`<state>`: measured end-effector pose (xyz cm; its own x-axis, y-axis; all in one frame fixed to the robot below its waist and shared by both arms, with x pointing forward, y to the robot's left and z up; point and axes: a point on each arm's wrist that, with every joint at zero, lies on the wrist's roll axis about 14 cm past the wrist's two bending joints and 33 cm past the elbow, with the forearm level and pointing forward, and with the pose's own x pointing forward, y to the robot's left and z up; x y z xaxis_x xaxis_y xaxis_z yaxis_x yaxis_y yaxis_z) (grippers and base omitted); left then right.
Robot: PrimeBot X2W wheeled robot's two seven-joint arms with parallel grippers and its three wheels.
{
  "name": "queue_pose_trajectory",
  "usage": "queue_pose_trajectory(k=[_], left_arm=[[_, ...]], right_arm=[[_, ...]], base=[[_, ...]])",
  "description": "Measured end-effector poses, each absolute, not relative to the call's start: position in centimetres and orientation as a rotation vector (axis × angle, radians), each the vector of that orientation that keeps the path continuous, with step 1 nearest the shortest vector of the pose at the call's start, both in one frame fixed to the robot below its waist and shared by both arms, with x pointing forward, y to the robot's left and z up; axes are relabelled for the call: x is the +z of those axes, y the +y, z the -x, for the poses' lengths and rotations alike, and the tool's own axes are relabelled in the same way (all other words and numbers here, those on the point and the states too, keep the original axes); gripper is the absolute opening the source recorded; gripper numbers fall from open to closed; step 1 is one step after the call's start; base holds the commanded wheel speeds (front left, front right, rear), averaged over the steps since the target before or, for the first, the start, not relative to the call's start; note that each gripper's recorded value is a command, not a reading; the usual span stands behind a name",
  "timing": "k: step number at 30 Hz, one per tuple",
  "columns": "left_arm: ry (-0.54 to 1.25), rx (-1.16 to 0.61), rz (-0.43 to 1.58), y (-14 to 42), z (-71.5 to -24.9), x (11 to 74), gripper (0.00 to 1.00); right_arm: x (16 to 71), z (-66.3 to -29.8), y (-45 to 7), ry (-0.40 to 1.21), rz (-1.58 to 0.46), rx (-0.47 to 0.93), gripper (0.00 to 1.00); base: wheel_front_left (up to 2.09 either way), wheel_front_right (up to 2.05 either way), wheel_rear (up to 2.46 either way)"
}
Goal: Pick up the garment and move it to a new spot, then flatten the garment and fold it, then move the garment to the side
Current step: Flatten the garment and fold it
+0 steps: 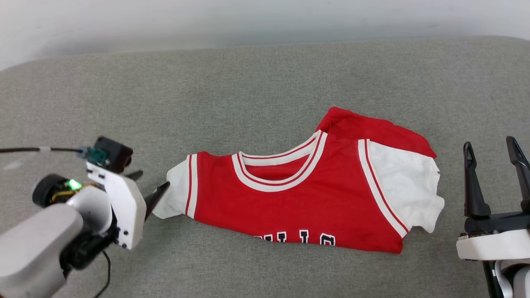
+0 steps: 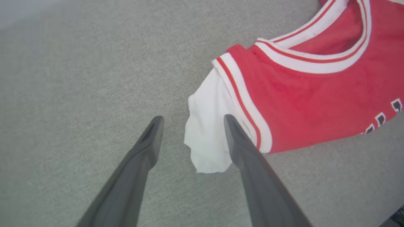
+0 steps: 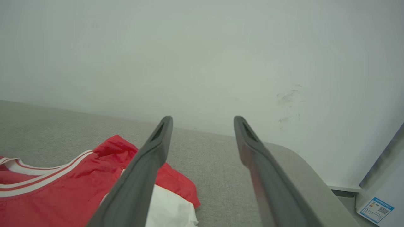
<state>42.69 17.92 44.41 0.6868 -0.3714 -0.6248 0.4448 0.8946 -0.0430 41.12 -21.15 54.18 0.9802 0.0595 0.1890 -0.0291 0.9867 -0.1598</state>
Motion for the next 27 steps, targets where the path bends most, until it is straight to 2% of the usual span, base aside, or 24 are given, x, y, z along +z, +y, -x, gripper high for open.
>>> queue_pose_trajectory(k=[7,12,19,27], left_arm=[[0.546,-0.477,-0.192,17.3,-46.4,50.2,1.00],[0.555,-0.562,-0.261,15.0,-48.4,51.8,1.00],[0.747,-0.744,-0.375,10.4,-48.6,49.1,1.00],[1.017,-0.828,-0.508,8.9,-48.0,43.0,1.00]], right_arm=[[53.9,-41.6,-20.8,-0.192,0.150,0.050,1.00],[53.8,-42.3,-20.7,-0.193,0.152,0.054,1.00],[53.3,-42.9,-21.1,-0.181,0.164,0.047,1.00],[52.2,-43.4,-21.9,-0.152,0.179,0.027,1.00]], base=[[0.00,0.00,0.00],[0.00,0.00,0.00],[0.00,0.00,0.00],[0.00,0.00,0.00]])
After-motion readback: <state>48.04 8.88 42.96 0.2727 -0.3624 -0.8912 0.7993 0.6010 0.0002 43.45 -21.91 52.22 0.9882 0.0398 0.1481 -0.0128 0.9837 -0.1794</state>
